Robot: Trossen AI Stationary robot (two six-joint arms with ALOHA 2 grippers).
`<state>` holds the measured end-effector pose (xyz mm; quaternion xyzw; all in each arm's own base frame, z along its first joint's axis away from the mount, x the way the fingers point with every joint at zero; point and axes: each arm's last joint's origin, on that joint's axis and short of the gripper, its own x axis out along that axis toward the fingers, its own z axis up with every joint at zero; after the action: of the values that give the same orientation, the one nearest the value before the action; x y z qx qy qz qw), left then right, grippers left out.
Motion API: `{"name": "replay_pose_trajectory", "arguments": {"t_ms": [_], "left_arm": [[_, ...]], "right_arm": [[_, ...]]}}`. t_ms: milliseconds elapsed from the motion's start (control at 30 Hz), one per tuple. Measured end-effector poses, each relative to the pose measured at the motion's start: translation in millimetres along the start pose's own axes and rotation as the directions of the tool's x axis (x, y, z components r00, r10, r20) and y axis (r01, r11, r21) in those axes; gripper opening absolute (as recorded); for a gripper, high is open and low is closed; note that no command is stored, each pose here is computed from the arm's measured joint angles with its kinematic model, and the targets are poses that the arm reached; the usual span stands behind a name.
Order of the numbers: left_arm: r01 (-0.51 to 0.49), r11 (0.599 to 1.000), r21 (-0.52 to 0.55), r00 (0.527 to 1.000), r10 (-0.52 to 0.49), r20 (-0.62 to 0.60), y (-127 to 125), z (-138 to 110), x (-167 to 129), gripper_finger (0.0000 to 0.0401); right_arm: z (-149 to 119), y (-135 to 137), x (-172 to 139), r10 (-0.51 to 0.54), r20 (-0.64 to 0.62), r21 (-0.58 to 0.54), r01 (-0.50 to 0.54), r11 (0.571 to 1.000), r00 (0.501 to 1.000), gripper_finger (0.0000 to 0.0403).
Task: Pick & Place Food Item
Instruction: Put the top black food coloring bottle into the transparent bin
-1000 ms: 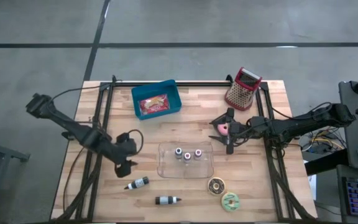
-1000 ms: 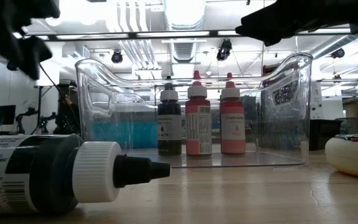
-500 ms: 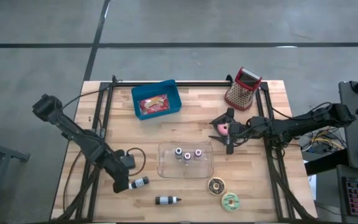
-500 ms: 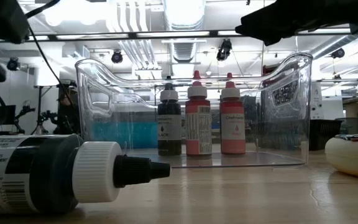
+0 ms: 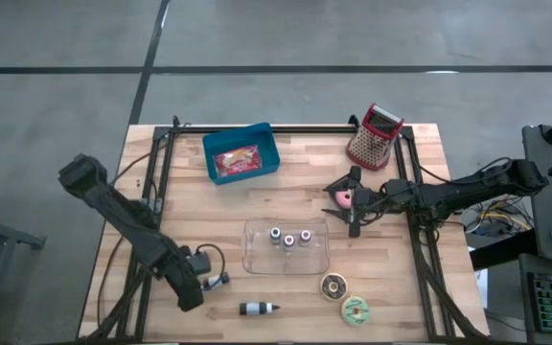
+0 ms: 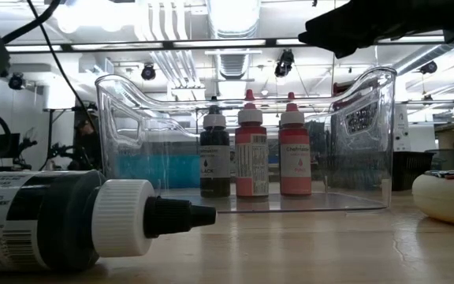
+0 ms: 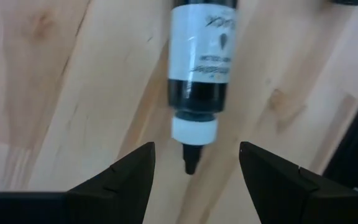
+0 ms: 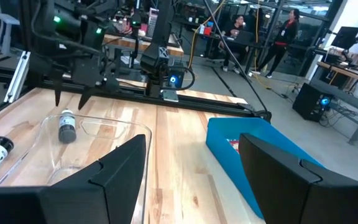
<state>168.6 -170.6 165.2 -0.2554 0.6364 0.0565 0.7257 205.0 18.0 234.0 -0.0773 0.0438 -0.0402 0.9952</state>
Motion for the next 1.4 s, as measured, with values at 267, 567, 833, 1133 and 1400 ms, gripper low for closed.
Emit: {"name": "replay_pose_trajectory", "arguments": {"t_ms": [267,567,833,1133,1400], "left_arm": [[-0.043,0.999,0.018,0.999,0.043,0.005,0.6,0.6,8.9,0.0239],[-0.025,0.999,0.035,1.000,0.024,0.020,-3.2,2.4,15.1,0.0239],[-0.042,0.999,0.033,0.998,0.040,0.042,-3.6,3.6,20.4,0.0239],[-0.065,0.997,0.032,0.997,0.064,0.038,-3.5,4.1,28.9,0.0239],[-0.071,0.997,0.029,0.997,0.070,0.036,-3.3,4.1,30.4,0.0239]], "right_arm": [[0.0,0.0,0.0,0.000,0.000,0.000,0.000,1.000,1.000,0.0251],[0.5,-0.1,0.0,-0.003,0.005,0.001,0.003,1.000,1.000,0.0251],[0.9,-0.2,0.0,-0.004,0.008,0.002,0.004,1.000,1.000,0.0251],[0.9,-0.2,0.0,-0.003,0.008,0.002,0.003,1.000,1.000,0.0251],[0.9,-0.2,0.0,-0.003,0.008,0.002,0.003,1.000,1.000,0.0251]]}}
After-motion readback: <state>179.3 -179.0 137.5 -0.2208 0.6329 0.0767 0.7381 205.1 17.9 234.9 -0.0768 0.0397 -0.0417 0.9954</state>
